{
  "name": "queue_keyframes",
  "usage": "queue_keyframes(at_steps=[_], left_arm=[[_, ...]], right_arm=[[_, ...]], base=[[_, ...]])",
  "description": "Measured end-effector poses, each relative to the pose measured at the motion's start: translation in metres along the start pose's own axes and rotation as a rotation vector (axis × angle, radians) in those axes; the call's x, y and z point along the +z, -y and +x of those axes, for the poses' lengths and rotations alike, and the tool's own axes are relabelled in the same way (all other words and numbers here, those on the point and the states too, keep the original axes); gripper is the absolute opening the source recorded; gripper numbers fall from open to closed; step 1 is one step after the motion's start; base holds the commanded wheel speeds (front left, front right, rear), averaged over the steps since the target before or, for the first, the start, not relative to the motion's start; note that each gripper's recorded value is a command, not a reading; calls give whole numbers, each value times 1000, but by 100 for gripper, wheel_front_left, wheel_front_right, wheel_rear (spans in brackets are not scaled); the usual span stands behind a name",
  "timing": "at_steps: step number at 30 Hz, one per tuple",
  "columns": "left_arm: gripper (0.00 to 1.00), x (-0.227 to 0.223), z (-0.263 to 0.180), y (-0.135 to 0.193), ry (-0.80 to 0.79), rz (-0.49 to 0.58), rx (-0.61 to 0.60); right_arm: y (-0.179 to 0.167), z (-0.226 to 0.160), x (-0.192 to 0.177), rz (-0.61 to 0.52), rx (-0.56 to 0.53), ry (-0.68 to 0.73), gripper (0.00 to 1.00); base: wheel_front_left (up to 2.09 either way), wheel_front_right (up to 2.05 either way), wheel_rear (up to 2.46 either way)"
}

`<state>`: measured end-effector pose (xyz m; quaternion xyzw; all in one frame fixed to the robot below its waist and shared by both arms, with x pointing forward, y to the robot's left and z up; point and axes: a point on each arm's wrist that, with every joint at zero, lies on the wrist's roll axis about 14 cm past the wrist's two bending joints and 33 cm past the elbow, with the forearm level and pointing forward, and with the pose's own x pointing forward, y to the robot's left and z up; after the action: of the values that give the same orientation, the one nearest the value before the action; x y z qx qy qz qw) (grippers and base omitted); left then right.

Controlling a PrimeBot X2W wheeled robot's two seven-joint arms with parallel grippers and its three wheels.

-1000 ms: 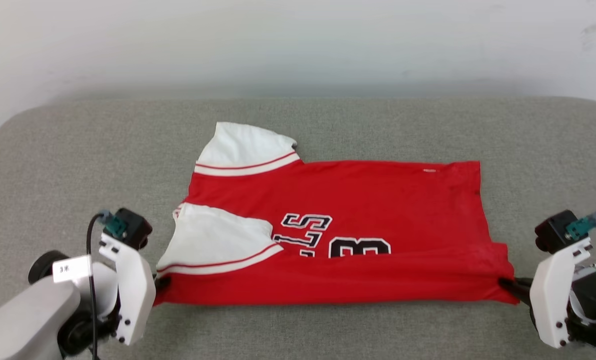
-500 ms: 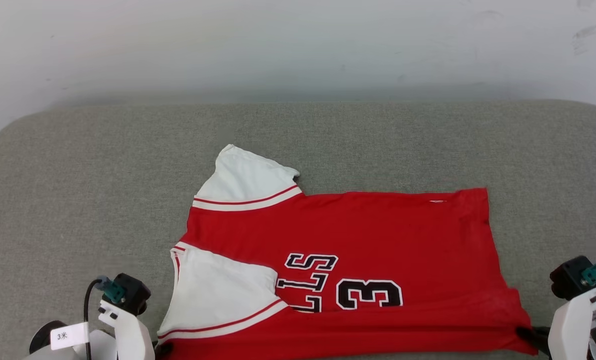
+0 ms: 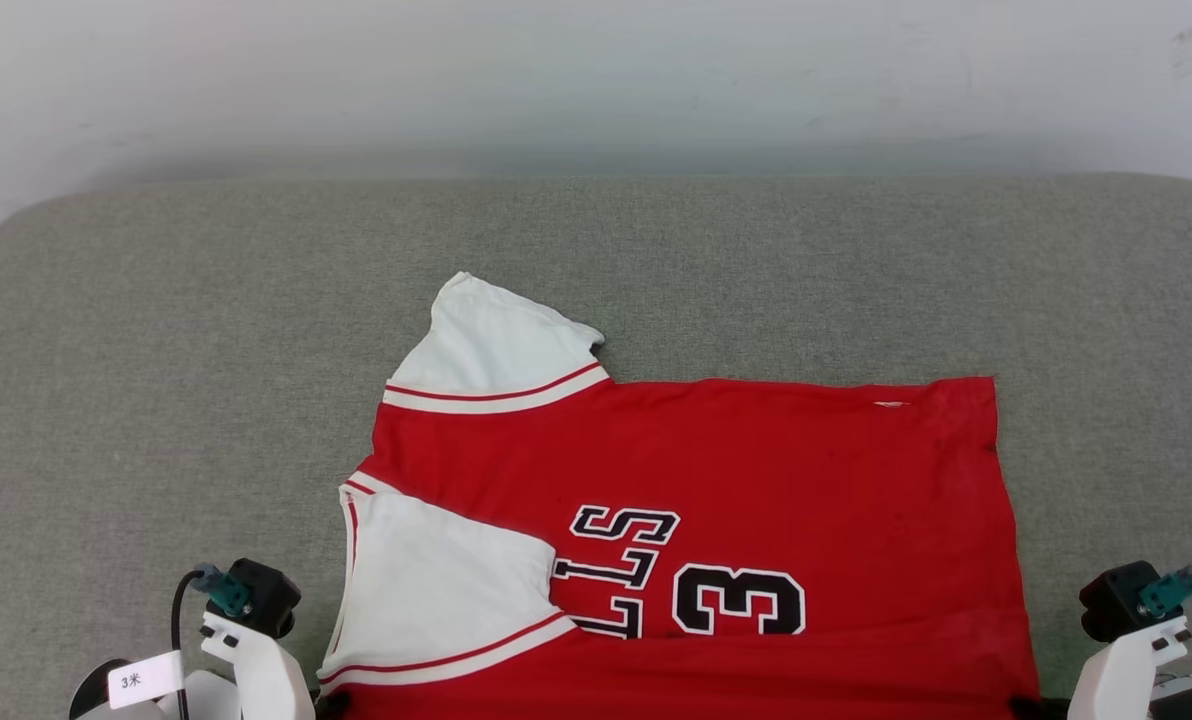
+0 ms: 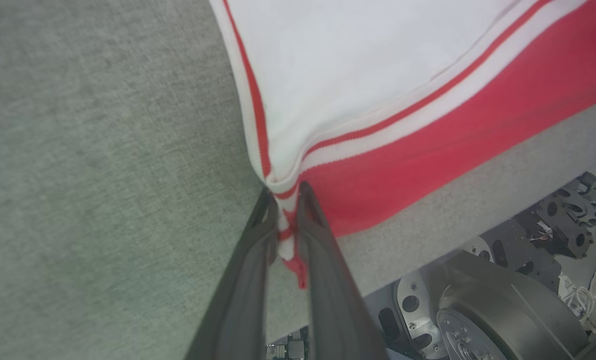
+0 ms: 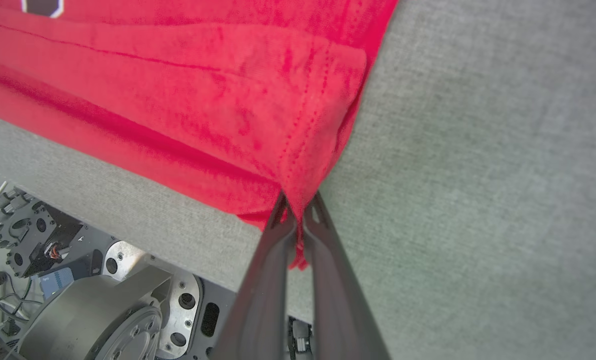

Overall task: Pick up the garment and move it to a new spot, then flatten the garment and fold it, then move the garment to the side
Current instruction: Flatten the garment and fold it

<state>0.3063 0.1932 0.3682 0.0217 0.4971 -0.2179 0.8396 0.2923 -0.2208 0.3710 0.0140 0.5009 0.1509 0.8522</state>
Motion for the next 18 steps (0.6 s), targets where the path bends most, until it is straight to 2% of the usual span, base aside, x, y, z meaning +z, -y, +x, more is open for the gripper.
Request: queue_keyframes(at_steps=[1, 2, 6, 10, 15, 16, 18], left_arm=[[0, 1, 0, -1, 8, -2, 3], [100, 2, 1, -1, 18, 1, 8], [100, 9, -4, -6, 67, 2, 37], [100, 20, -14, -16, 137, 13, 84], [100, 62, -31, -25, 305, 44, 136], [100, 92, -42, -32, 410, 81, 177], [100, 112, -49, -35, 474, 110, 199]], right_arm=[[0, 1, 0, 3, -3, 8, 6], [0, 2, 2, 6, -3, 21, 100], [-1, 0, 16, 7, -11, 118, 100], [5, -12, 47, -1, -37, 282, 100], [9, -37, 99, -20, -87, 566, 100], [5, -54, 121, -34, -110, 718, 100], [5, -64, 133, -38, -133, 809, 100]], base=[[0, 0, 0], [0, 0, 0], [0, 0, 0], [0, 0, 0], [0, 0, 0], [0, 0, 0], [0, 0, 0]])
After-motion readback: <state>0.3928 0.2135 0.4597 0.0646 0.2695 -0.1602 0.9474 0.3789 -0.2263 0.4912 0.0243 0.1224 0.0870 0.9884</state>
